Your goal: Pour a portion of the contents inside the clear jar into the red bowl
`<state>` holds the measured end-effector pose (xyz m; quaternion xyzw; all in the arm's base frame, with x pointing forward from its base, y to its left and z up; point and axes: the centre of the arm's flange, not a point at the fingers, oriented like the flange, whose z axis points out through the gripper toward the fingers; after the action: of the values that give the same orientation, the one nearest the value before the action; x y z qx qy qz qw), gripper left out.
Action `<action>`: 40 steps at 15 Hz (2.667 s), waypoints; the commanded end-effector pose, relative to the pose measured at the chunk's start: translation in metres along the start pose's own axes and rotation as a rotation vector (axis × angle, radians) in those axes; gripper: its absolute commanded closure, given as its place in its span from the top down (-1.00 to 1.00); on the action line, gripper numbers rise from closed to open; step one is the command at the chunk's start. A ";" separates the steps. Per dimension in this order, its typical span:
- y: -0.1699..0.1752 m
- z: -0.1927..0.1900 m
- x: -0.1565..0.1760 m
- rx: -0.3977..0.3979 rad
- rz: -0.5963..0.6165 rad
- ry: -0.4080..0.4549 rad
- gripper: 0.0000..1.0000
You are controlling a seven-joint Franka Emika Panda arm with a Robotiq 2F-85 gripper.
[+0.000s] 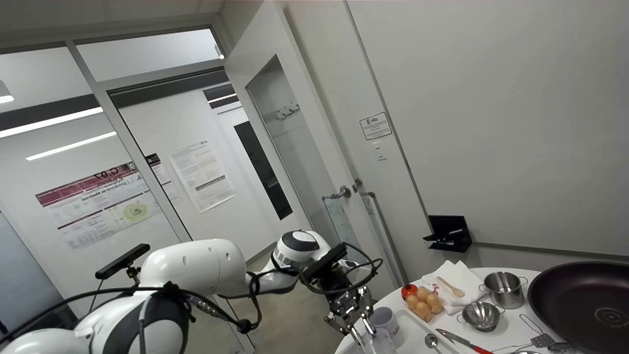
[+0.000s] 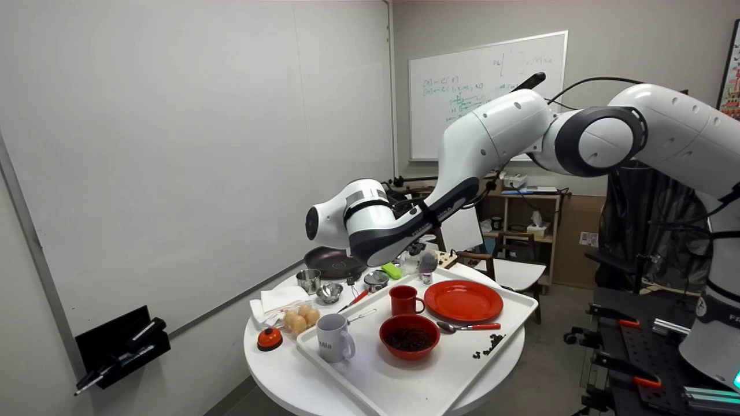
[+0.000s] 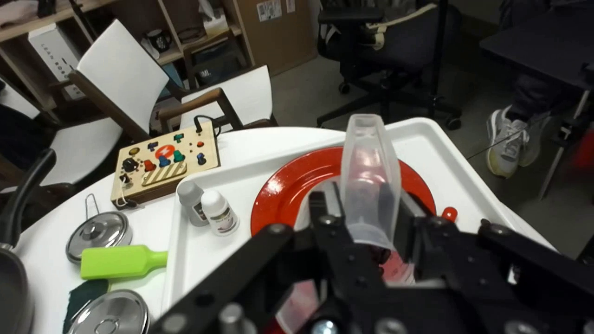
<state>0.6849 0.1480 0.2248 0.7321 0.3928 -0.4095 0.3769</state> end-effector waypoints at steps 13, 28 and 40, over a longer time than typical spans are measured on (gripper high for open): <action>0.025 -0.065 0.040 -0.020 -0.275 -0.220 -0.86; 0.022 -0.041 0.077 -0.012 -0.374 -0.451 -0.86; 0.023 -0.047 0.073 -0.026 -0.447 -0.507 -0.86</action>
<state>0.6854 0.1684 0.1908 0.5209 0.4504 -0.6263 0.3656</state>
